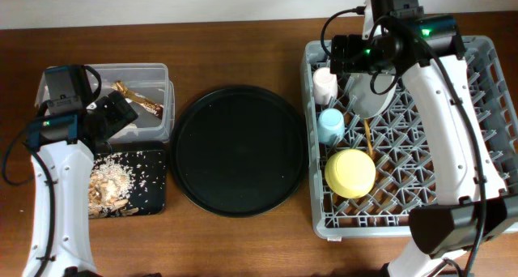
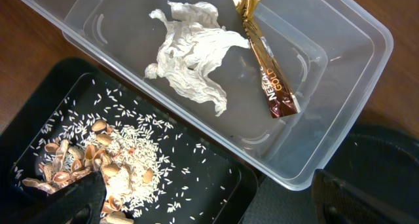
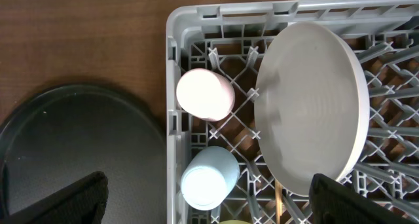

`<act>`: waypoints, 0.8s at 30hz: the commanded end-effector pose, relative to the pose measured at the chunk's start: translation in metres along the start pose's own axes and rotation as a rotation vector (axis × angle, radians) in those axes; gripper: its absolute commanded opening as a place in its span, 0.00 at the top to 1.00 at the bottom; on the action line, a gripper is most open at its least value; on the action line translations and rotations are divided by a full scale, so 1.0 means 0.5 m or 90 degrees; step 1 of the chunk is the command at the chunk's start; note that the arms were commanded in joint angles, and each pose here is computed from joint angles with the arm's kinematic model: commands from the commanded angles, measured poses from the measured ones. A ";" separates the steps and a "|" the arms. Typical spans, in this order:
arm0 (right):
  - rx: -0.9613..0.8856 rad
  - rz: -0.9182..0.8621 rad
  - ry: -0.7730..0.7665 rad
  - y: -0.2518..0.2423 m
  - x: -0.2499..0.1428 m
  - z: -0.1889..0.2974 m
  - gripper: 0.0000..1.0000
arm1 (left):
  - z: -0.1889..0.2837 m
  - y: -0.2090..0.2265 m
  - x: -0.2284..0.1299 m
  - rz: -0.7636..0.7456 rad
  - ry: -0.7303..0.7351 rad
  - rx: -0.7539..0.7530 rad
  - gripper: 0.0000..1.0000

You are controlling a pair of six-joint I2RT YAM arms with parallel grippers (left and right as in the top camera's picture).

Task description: Sort waste into correct bins and load items into the dishwasher rack

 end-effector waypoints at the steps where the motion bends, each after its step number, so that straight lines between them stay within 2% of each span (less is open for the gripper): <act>1: 0.007 -0.004 -0.001 0.004 0.003 -0.001 0.02 | 0.017 -0.001 0.011 -0.005 -0.017 -0.007 0.01; 5: 0.008 -0.004 -0.043 0.003 0.005 0.058 0.02 | 0.017 -0.001 0.011 -0.005 -0.017 -0.007 0.01; 8: 0.015 -0.004 -0.125 -0.002 -0.001 0.171 0.02 | 0.017 -0.001 0.011 -0.005 -0.017 -0.007 0.01; 10: 0.030 -0.005 -0.214 -0.006 -0.025 0.294 0.02 | 0.017 -0.001 0.011 -0.005 -0.017 -0.007 0.01; 14: 0.000 -0.022 -0.385 -0.046 -0.112 0.507 0.02 | 0.017 -0.001 0.011 -0.005 -0.017 -0.007 0.01; 17: -0.019 -0.036 -0.440 -0.077 -0.220 0.607 0.02 | 0.017 -0.001 0.011 -0.005 -0.017 -0.007 0.01; 19: -0.028 -0.039 -0.449 -0.091 -0.279 0.633 0.02 | 0.017 -0.001 0.011 -0.005 -0.017 -0.007 0.01; 20: -0.027 -0.040 -0.457 -0.101 -0.335 0.642 0.02 | 0.017 -0.001 0.011 -0.005 -0.017 -0.007 0.01; 22: -0.027 -0.041 -0.457 -0.112 -0.396 0.620 0.02 | 0.017 -0.001 0.011 -0.005 -0.017 -0.007 0.01; 24: -0.023 -0.042 -0.470 -0.123 -0.458 0.553 0.01 | 0.017 -0.001 0.011 -0.005 -0.017 -0.007 0.01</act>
Point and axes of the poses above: each gripper's point midway between its finger pads, its own z axis back along the fingers, its own y axis along the line the jaws close on, x = y × z, the point moved 5 cm from there along z, back along the fingers, and after that the axes turned 2 degrees about z, right-handed, at the moved point
